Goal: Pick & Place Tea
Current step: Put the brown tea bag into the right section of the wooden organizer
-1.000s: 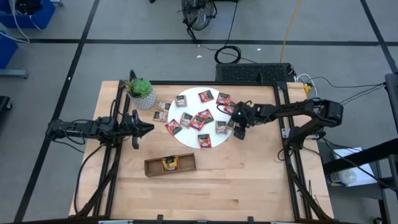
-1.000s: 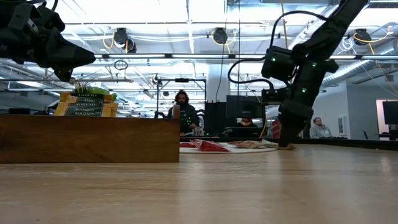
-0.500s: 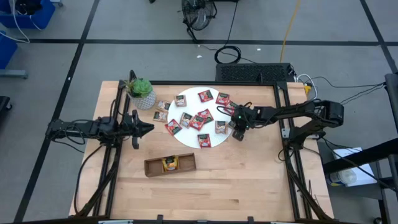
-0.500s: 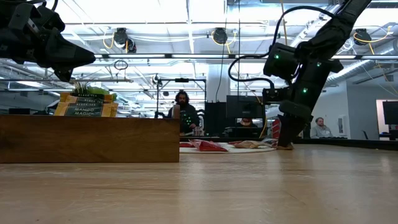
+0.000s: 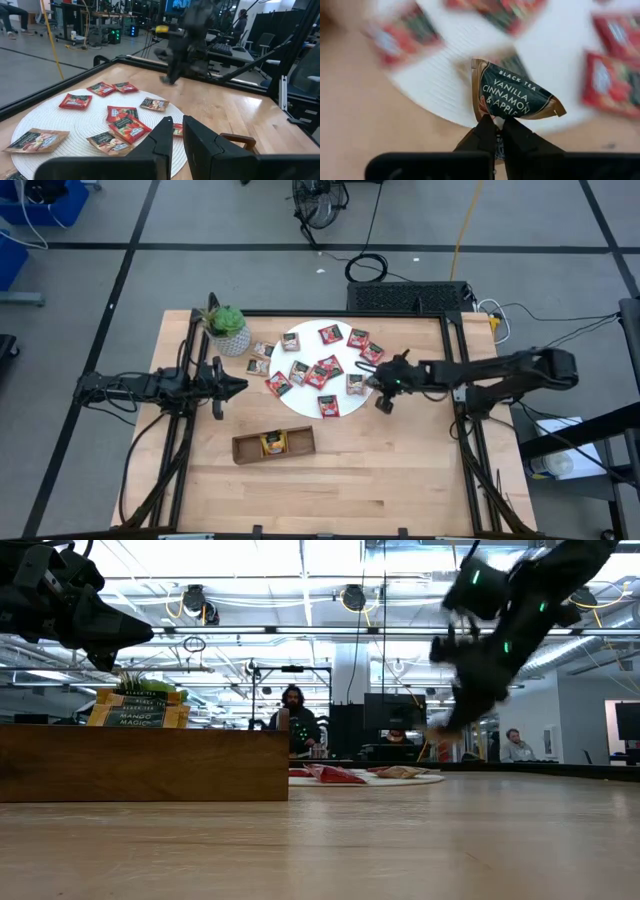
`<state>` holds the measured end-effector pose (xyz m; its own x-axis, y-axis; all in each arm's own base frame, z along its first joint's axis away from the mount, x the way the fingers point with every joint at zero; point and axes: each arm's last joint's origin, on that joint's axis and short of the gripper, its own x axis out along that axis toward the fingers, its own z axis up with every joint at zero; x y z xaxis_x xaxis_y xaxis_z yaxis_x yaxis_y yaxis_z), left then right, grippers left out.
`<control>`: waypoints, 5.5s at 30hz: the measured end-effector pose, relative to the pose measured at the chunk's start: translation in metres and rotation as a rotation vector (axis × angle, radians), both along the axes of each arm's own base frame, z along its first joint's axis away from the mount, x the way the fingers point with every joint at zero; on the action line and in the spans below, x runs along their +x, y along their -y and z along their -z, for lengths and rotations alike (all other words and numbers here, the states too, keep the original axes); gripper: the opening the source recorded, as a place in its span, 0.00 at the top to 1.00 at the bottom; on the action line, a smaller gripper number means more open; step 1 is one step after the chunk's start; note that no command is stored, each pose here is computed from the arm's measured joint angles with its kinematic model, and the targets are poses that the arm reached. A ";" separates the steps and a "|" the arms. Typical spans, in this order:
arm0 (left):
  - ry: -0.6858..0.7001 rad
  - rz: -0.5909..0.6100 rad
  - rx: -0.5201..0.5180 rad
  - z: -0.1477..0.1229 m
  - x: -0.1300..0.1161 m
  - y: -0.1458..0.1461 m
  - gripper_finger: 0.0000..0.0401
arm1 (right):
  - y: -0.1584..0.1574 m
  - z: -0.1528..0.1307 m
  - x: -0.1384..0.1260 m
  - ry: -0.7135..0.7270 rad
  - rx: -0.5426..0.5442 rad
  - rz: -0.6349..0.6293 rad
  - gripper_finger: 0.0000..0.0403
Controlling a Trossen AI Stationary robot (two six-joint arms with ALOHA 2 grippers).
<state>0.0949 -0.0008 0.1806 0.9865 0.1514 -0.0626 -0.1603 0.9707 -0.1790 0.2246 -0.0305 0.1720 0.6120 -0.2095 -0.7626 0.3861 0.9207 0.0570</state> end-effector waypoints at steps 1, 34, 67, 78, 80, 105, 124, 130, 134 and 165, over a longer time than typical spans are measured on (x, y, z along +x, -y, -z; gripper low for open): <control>0.000 0.000 0.000 0.000 0.000 0.000 0.88 | -0.005 -0.005 0.001 0.044 -0.006 -0.013 0.99; 0.237 0.002 -0.143 -0.021 -0.001 0.000 0.88 | -0.101 0.002 0.077 0.682 -0.780 -0.210 1.00; -0.324 -0.006 -0.147 -0.091 0.154 0.009 0.45 | -0.059 0.006 0.134 0.653 -0.801 -0.185 1.00; -0.640 -0.062 -0.230 -0.113 0.203 -0.013 0.44 | -0.059 0.006 0.134 0.638 -0.817 -0.196 1.00; -0.648 -0.031 -0.251 -0.110 0.207 -0.014 0.44 | -0.059 0.006 0.134 0.638 -0.817 -0.196 1.00; -0.623 0.026 -0.218 -0.106 0.218 -0.018 0.92 | -0.059 0.006 0.134 0.648 -0.792 -0.184 0.99; -0.758 0.084 0.265 -0.132 0.173 -0.003 0.99 | -0.062 0.005 0.125 0.618 -0.525 -0.114 0.61; -0.843 0.328 0.286 -0.125 0.161 0.021 1.00 | -0.060 -0.016 0.106 0.595 -0.496 -0.108 0.57; -0.828 0.475 0.300 -0.117 0.168 0.040 1.00 | -0.058 -0.027 0.090 0.624 -0.477 -0.118 0.57; -1.048 0.641 0.189 -0.020 0.235 0.044 0.96 | -0.055 -0.027 0.076 0.618 -0.443 -0.101 0.59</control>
